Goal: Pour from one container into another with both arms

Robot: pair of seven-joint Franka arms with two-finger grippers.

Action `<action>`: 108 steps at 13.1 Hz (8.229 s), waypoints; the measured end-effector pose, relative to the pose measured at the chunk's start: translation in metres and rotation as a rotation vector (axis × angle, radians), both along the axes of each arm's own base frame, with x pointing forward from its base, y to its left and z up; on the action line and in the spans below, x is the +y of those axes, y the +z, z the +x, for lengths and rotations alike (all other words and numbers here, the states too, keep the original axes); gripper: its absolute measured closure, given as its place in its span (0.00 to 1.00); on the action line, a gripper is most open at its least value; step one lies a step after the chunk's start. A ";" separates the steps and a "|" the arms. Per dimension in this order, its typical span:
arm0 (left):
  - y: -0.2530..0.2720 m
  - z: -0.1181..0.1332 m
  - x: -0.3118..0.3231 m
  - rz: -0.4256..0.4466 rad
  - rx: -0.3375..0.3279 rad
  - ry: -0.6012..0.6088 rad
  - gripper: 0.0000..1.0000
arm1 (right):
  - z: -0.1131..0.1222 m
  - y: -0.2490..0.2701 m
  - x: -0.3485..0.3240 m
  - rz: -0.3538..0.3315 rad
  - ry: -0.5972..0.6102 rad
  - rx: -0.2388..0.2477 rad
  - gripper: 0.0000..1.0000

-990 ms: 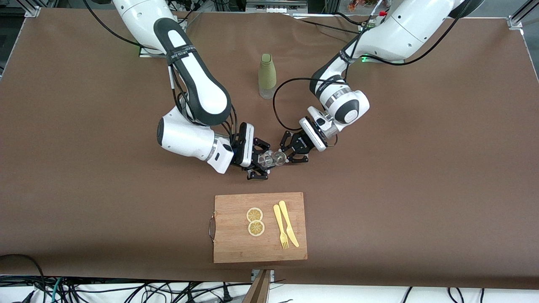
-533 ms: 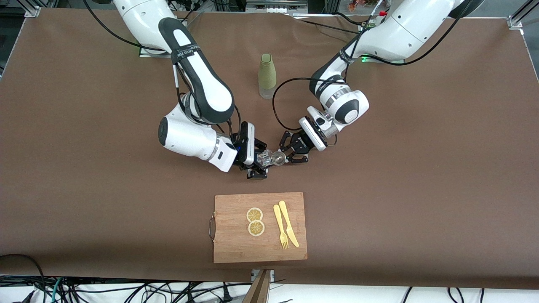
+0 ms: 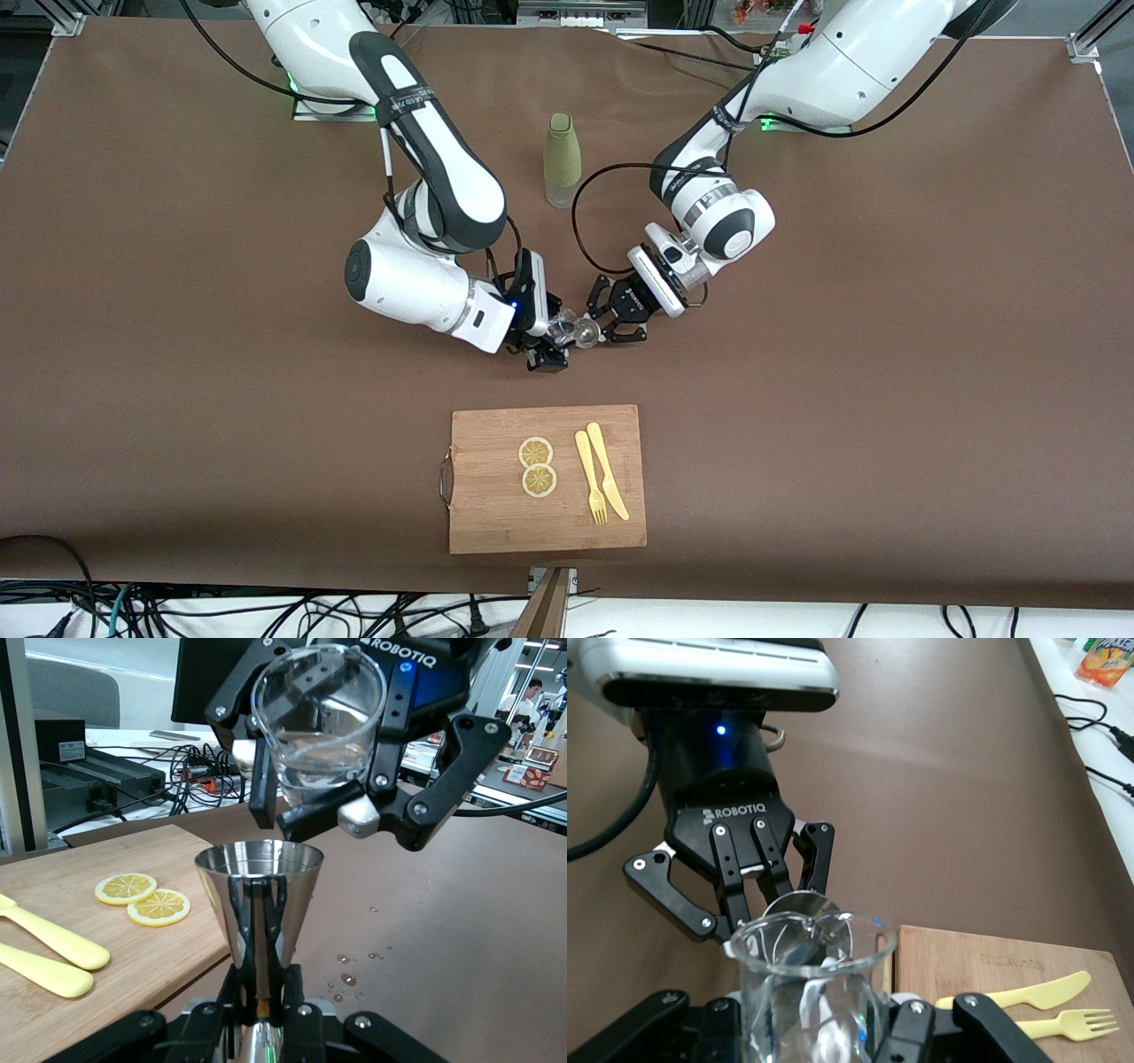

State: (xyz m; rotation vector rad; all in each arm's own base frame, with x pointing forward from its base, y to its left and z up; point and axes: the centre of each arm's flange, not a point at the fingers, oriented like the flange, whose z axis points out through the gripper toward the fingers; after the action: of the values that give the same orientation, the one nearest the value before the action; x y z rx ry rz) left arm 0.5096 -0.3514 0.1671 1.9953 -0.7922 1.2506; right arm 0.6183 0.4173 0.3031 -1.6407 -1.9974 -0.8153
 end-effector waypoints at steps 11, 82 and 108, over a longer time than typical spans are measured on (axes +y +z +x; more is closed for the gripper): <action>0.002 0.001 -0.002 -0.012 -0.011 0.000 0.78 | 0.001 0.005 0.000 -0.092 0.051 -0.074 0.84; -0.097 -0.058 0.516 -0.133 -0.200 -0.851 0.78 | 0.013 0.085 -0.594 -0.083 -0.432 0.492 0.00; 0.270 0.012 0.572 0.612 0.583 -0.567 0.00 | -0.077 0.272 -0.455 -0.569 -1.692 0.733 0.00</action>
State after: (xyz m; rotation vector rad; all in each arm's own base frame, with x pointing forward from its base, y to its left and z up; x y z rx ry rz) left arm 0.5212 0.2209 0.4369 2.1781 -1.3985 0.0748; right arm 0.5411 -0.0376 0.5754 -3.1559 0.0370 0.1182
